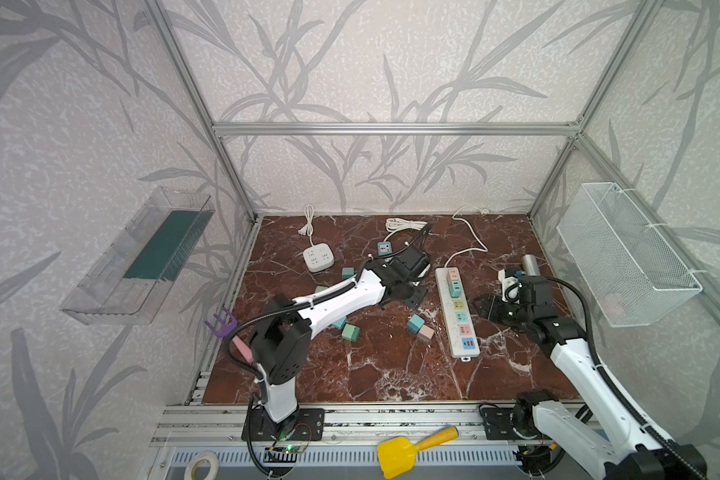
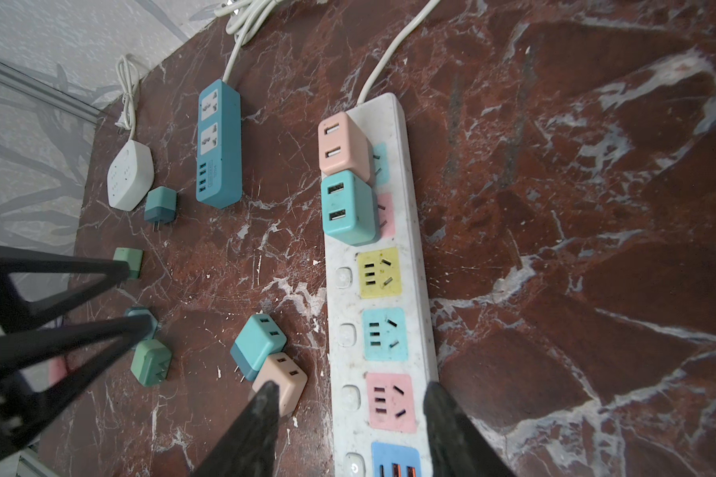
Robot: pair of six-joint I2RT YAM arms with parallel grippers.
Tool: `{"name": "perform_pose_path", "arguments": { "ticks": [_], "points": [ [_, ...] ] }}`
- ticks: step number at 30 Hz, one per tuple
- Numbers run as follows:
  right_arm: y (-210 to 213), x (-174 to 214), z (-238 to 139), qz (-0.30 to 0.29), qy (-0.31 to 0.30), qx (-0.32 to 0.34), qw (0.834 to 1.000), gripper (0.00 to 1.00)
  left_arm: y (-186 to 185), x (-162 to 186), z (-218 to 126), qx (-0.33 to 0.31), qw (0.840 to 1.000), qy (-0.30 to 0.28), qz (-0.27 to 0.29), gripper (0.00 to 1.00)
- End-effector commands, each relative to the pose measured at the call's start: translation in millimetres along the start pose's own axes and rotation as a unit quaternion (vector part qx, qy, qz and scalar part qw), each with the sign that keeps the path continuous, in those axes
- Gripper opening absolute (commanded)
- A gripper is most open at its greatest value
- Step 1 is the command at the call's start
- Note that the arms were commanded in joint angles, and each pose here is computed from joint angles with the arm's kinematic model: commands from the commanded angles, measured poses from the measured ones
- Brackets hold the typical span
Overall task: Insert the plug
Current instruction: 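Lower the left gripper onto a loose teal adapter beside a pink one, then grasp the teal adapter with the left gripper and lift it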
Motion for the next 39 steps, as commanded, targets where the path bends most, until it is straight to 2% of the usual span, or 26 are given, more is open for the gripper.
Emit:
{"name": "perform_pose_path", "arguments": {
  "ticks": [1,4,8,12,19,34,39],
  "points": [
    [-0.8,2.6,-4.1,-0.009,-0.004,0.002,1.0,0.57,-5.8,25.2,3.4,0.009,0.996,0.082,0.019,0.6],
    [-1.8,3.6,-3.9,-0.007,-0.005,0.002,1.0,0.57,-15.0,32.9,9.2,0.012,0.994,0.106,0.025,0.6],
    [-2.8,4.7,-3.5,-0.007,-0.004,0.002,1.0,0.57,-28.1,38.6,17.1,-0.014,0.99,0.13,0.044,0.61],
    [-4.5,6.6,-1.4,-0.003,-0.003,0.0,1.0,0.59,-37.9,42.1,27.7,-0.005,0.989,0.143,0.044,0.61],
    [-3.8,8.3,-4.1,-0.003,-0.005,-0.005,1.0,0.61,-45.9,43.3,40.3,0.019,0.989,0.146,0.03,0.61],
    [-0.9,7.9,-6.2,0.004,-0.011,-0.017,1.0,0.61,-44.7,41.7,52.1,0.009,0.99,0.137,0.014,0.59],
    [-0.5,8.5,-6.8,0.004,-0.012,-0.021,1.0,0.62,-40.3,42.0,61.6,-0.013,0.992,0.124,-0.006,0.58]
  ]
}}
Point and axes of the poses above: each gripper's point midway between its finger pads, its own z axis out along the fingers, its own y axis along the line the jaws close on, x = y × z, the point moved 4 cm from there along -z, back along the fingers, and after that the axes turned 14 degrees about z, right-handed, at the moved point
